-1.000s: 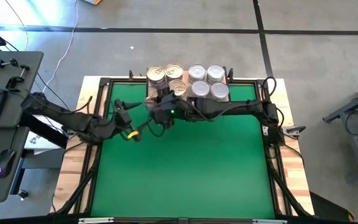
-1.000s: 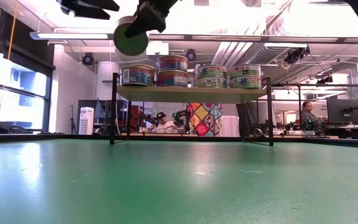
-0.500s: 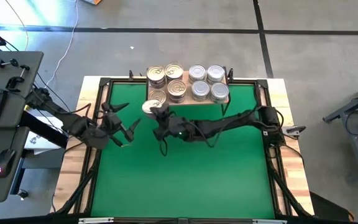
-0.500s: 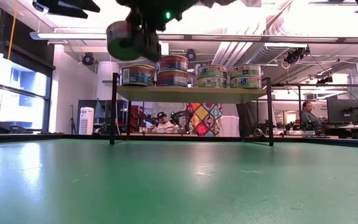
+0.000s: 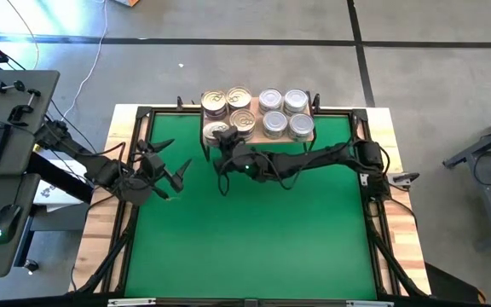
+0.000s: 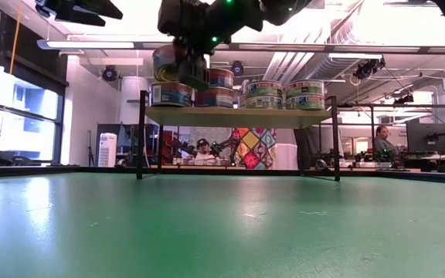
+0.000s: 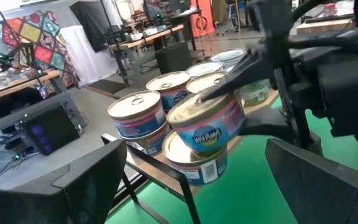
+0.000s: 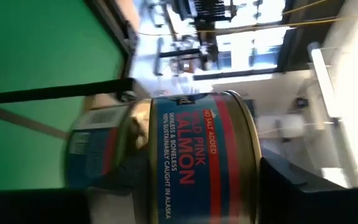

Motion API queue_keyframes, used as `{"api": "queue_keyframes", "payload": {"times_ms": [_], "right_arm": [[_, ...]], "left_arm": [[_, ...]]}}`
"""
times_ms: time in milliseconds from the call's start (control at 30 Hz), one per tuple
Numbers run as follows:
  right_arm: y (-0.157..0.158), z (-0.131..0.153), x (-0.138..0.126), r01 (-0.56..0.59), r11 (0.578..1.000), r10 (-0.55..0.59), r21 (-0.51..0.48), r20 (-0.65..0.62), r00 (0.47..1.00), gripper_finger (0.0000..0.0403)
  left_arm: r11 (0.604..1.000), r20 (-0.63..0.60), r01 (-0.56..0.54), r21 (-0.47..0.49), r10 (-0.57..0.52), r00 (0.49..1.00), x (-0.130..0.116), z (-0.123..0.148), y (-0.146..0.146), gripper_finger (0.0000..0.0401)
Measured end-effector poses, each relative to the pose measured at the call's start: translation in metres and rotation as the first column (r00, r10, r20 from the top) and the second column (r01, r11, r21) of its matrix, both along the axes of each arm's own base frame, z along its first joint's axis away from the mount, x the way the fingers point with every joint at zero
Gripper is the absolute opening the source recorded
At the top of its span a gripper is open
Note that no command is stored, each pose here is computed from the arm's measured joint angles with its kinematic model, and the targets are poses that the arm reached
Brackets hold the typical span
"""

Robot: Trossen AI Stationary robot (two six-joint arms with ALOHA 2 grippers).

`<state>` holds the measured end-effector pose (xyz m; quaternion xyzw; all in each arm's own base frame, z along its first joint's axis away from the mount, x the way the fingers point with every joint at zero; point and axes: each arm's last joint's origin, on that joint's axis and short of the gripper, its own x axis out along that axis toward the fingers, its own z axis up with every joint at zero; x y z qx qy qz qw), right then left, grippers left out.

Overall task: Stack canned seafood by type on shelf
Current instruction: Stack the blue tuna can on top of the other blue tuna can on the shelf, then return to Home Position

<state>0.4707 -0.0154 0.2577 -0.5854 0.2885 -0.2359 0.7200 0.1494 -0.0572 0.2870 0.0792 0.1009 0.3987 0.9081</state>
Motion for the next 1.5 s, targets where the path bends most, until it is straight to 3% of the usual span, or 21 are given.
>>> {"api": "queue_keyframes", "payload": {"times_ms": [133, 633, 833, 1100, 1333, 1500], "right_arm": [[-0.007, 0.001, 0.001, -0.013, 0.998, 0.014, 0.068, -0.013, 1.0, 0.0211], [-0.01, 0.007, 0.002, -0.006, 0.999, 0.009, 0.054, -0.047, 0.999, 0.03], [-0.012, 0.026, 0.003, -0.009, 0.99, 0.023, 0.141, -0.098, 0.995, 0.0327], [-0.023, 0.053, -0.002, -0.059, 0.93, 0.112, 0.362, -0.129, 0.985, 0.0327], [-0.034, 0.075, -0.005, -0.06, 0.888, 0.098, 0.457, -0.061, 0.993, 0.0328], [-0.015, 0.092, -0.012, -0.058, 0.822, 0.1, 0.566, -0.043, 0.994, 0.0328]], "left_arm": [[1.0, 0.001, -0.015, 0.0, 0.015, 1.0, 0.001, 0.0, 0.002, 0.0376], [1.0, 0.0, -0.025, -0.001, 0.025, 1.0, 0.002, 0.0, 0.004, 0.0376], [1.0, 0.0, -0.025, -0.002, 0.025, 1.0, 0.002, 0.0, 0.004, 0.0376], [1.0, 0.0, -0.024, -0.002, 0.024, 1.0, 0.002, 0.0, 0.004, 0.0376], [1.0, -0.005, -0.024, 0.001, 0.024, 1.0, 0.001, -0.001, 0.004, 0.0376], [1.0, -0.002, -0.027, -0.009, 0.027, 1.0, 0.001, -0.008, 0.004, 0.0376]]}}
